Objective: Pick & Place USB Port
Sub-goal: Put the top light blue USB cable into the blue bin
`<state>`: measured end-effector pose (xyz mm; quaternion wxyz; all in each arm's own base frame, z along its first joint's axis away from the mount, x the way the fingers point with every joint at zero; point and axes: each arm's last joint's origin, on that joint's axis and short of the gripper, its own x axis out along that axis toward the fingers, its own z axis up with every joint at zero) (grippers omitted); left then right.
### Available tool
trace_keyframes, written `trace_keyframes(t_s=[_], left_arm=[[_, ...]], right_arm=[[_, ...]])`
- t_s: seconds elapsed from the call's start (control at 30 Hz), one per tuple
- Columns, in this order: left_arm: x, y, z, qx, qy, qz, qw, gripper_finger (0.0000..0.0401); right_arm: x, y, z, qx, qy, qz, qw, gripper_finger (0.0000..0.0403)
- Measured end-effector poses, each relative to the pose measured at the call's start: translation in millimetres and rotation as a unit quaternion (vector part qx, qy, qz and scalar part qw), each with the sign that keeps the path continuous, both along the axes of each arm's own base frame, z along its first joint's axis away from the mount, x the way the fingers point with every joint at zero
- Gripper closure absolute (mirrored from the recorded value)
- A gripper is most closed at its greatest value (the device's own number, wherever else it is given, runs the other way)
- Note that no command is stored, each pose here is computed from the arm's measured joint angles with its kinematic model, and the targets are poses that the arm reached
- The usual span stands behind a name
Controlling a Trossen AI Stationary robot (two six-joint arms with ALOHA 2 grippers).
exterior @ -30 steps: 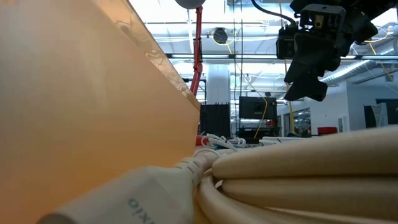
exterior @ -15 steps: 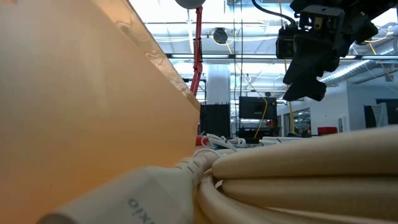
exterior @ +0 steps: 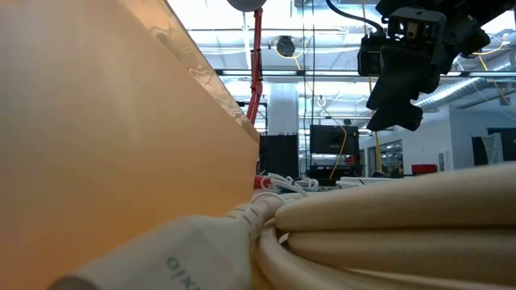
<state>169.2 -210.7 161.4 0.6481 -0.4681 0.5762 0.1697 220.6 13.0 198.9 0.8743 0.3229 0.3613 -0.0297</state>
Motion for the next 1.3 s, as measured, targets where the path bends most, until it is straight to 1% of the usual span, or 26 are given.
trace_keyframes(t_s=[0.1, 0.23, 0.3, 0.5, 0.67, 0.97, 1.03, 1.17, 1.3], left_arm=[[2, 0, 2, -0.004, -0.007, -0.013, 1.000, 0.0401], [4, 3, 2, 0.014, -0.004, -0.016, 1.000, 0.0401], [5, 4, 2, 0.015, -0.003, -0.018, 1.000, 0.0401], [8, 0, 6, -0.010, -0.011, -0.040, 0.999, 0.0401], [7, 0, 9, 0.002, -0.003, -0.045, 0.999, 0.0401], [8, 0, 9, 0.000, -0.004, -0.053, 0.999, 0.0401], [8, -2, 6, -0.001, 0.000, -0.056, 0.998, 0.0401], [13, -9, -6, -0.016, 0.010, -0.078, 0.997, 0.0401], [18, -12, -18, 0.002, 0.020, -0.086, 0.996, 0.0401]], right_arm=[[0, 0, 0, 0.001, 0.001, -0.001, 1.000, 0.0195], [0, 0, 0, 0.000, 0.002, 0.000, 1.000, 0.0195], [0, 0, 0, 0.000, 0.002, -0.001, 1.000, 0.0195], [0, 0, -1, 0.000, 0.004, -0.001, 1.000, 0.0195], [0, 0, -1, -0.003, 0.004, -0.005, 1.000, 0.0195], [0, -1, -1, -0.007, 0.004, -0.009, 1.000, 0.0195], [0, -2, -1, -0.007, 0.004, -0.011, 1.000, 0.0195], [0, -2, -1, -0.006, 0.004, -0.013, 1.000, 0.0195], [0, -2, -1, -0.006, 0.005, -0.013, 1.000, 0.0195]])
